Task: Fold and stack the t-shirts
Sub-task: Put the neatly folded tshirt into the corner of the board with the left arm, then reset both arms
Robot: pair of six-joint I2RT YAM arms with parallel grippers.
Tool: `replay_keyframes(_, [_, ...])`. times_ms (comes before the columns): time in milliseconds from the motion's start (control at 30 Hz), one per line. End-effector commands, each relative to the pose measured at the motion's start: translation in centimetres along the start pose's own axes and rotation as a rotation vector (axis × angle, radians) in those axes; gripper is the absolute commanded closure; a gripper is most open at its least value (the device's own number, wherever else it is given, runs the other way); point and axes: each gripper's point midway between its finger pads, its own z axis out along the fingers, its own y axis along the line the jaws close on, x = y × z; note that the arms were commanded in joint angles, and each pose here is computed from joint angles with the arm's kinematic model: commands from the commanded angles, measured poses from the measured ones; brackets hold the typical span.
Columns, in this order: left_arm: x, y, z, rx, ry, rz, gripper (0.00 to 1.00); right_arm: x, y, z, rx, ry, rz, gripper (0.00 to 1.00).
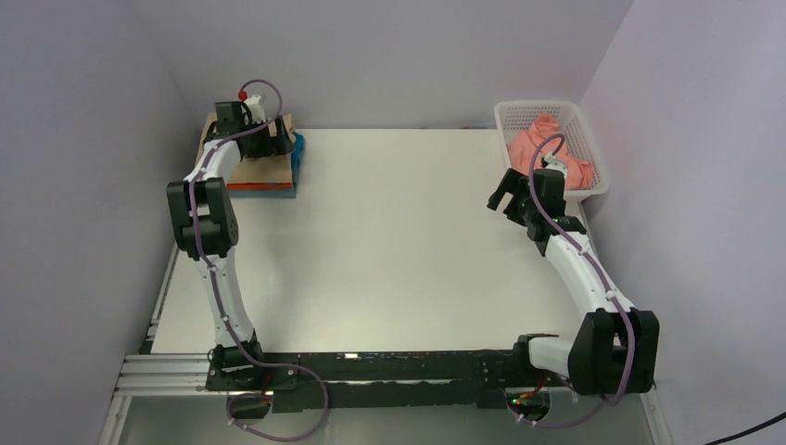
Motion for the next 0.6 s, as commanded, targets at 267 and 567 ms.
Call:
replay_keyframes(267, [-1.1,-0.3,-2.6,-0.010,0.057,0.122,0.01,-1.5,0.2,0.0,-0.006,-0.041,-0.004,0.00])
replay_keyframes(567, [-11.7,-7.8,-16.9,-0.022,-0.367,0.046,0.01,-2.1,0.6,-1.2,-0.027,-0.083,0.027,0.00])
